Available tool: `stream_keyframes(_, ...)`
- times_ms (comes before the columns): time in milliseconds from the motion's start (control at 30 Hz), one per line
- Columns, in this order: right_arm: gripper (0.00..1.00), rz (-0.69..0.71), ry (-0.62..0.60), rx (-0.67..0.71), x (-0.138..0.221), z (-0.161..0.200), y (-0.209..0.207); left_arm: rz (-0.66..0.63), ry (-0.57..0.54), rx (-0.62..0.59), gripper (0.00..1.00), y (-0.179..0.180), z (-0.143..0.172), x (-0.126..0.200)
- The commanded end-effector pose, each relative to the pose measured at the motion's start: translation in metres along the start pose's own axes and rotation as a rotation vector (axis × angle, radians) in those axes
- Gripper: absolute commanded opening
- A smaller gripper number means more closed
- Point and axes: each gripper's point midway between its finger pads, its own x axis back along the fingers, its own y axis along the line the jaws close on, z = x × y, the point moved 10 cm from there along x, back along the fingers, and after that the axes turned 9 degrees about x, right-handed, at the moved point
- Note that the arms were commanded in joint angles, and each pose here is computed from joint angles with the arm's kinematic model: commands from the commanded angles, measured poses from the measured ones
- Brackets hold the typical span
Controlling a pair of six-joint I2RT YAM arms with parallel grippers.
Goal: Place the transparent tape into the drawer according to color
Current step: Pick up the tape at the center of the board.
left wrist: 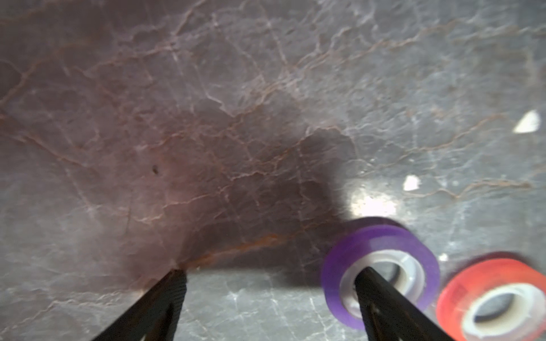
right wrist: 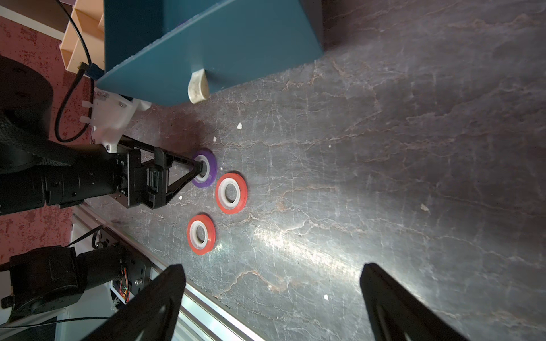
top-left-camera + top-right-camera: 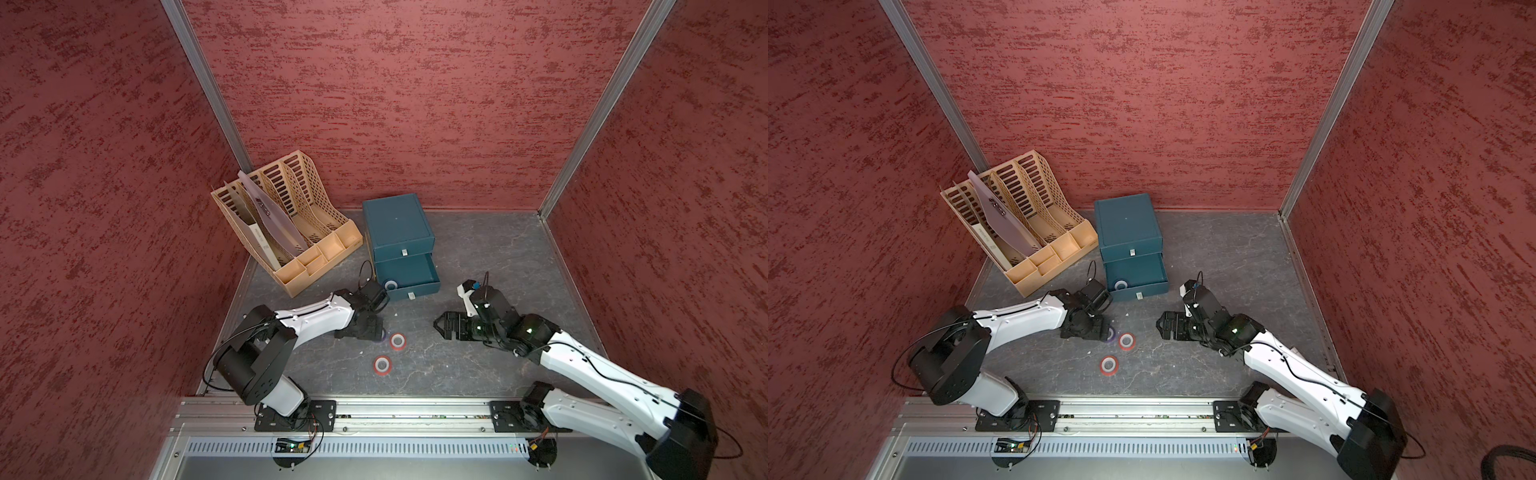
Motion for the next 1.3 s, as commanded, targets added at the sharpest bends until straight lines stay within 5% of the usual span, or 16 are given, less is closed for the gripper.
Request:
stream_keyframes(0,0.98,0.009,-0.01,-0.01,0.0,-0.001,-0.002,-0.036,0.005,-0.025,0.91,0.001,-0.002,0.0)
stream_keyframes(267,0.99,0.017,-0.011,-0.01,0.002,-0.001,-0.003,-0.016,0.042,-0.048,0.73,-0.007,-0.001,-0.002)
stream_keyframes(700,0.99,0.02,-0.01,-0.014,0.002,0.001,-0.005,0.002,0.102,-0.062,0.17,-0.012,0.003,-0.007)
stream_keyframes(933,0.99,0.02,-0.013,-0.018,0.002,0.001,-0.006,-0.008,0.093,-0.059,0.01,-0.01,0.005,0.001)
stream_keyframes(1267,0.98,0.018,-0.018,-0.015,0.001,-0.001,-0.006,0.042,-0.075,-0.071,0.0,-0.012,0.002,0.057)
